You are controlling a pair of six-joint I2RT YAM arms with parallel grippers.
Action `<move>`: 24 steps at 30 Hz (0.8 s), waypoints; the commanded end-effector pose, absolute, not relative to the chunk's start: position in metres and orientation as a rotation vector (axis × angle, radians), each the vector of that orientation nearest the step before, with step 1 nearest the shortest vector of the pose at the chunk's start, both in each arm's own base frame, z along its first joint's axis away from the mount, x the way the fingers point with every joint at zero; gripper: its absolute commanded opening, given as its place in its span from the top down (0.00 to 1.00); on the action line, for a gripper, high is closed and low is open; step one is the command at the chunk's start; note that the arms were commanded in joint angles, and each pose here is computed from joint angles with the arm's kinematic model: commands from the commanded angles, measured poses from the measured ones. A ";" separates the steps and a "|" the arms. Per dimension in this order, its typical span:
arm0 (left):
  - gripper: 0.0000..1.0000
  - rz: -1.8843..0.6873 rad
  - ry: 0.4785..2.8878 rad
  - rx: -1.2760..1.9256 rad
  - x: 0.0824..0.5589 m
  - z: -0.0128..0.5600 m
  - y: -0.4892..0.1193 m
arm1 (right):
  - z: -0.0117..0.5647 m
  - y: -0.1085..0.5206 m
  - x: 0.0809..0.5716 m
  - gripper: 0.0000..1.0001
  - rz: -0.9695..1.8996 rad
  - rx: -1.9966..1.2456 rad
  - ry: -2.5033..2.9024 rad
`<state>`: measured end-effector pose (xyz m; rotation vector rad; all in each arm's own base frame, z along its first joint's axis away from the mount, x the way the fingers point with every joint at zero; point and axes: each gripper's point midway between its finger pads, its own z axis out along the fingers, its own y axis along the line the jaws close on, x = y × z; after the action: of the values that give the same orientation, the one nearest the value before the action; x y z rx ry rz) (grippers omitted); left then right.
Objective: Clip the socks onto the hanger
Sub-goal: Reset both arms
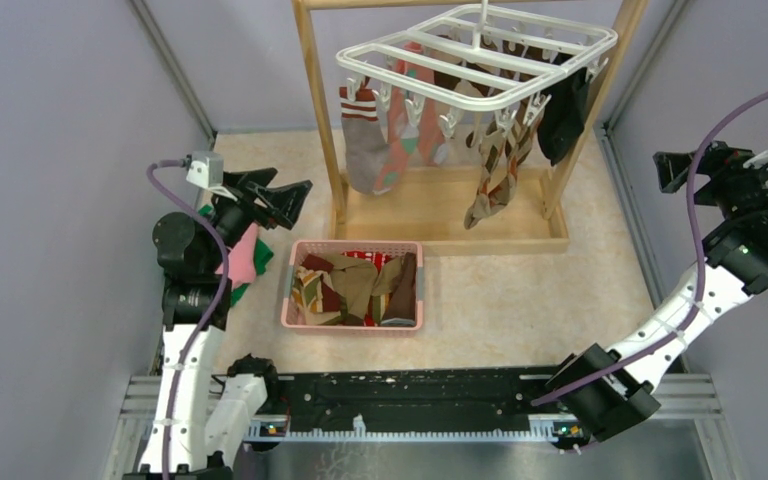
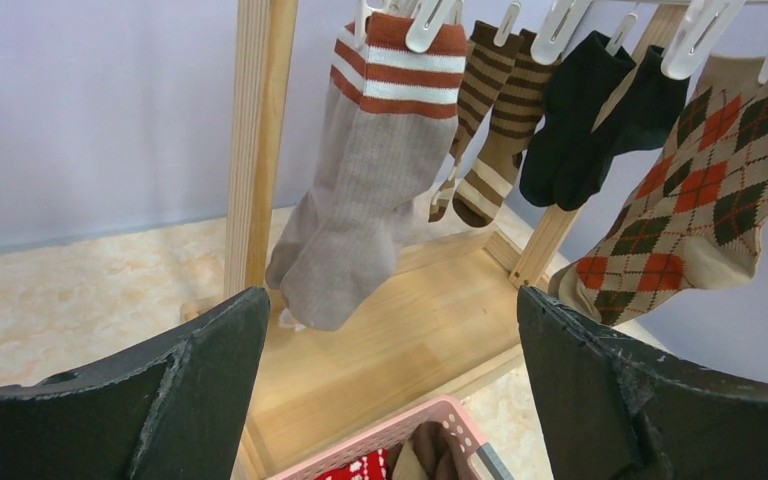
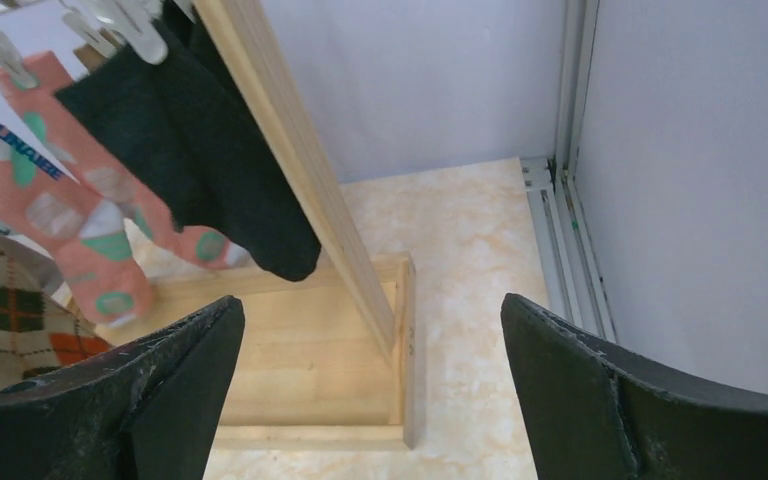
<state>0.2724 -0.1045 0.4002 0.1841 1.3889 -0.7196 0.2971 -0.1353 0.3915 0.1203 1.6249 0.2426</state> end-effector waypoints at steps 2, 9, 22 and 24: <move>0.02 -0.713 1.360 0.250 0.261 0.418 -0.109 | 0.436 -0.113 0.284 0.01 0.246 0.095 1.539; 0.02 -0.708 1.348 0.276 0.251 0.410 -0.110 | 0.428 -0.101 0.281 0.01 0.296 0.044 1.541; 0.02 -0.700 1.359 0.295 0.254 0.394 -0.111 | 0.426 -0.100 0.280 0.01 0.302 0.063 1.528; 0.02 -0.705 1.365 0.291 0.255 0.391 -0.111 | 0.424 -0.101 0.281 0.01 0.305 0.067 1.529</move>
<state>0.2553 -0.1105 0.3902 0.2667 1.3916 -0.7108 0.2833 -0.1043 0.4150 0.0900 1.5581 0.3206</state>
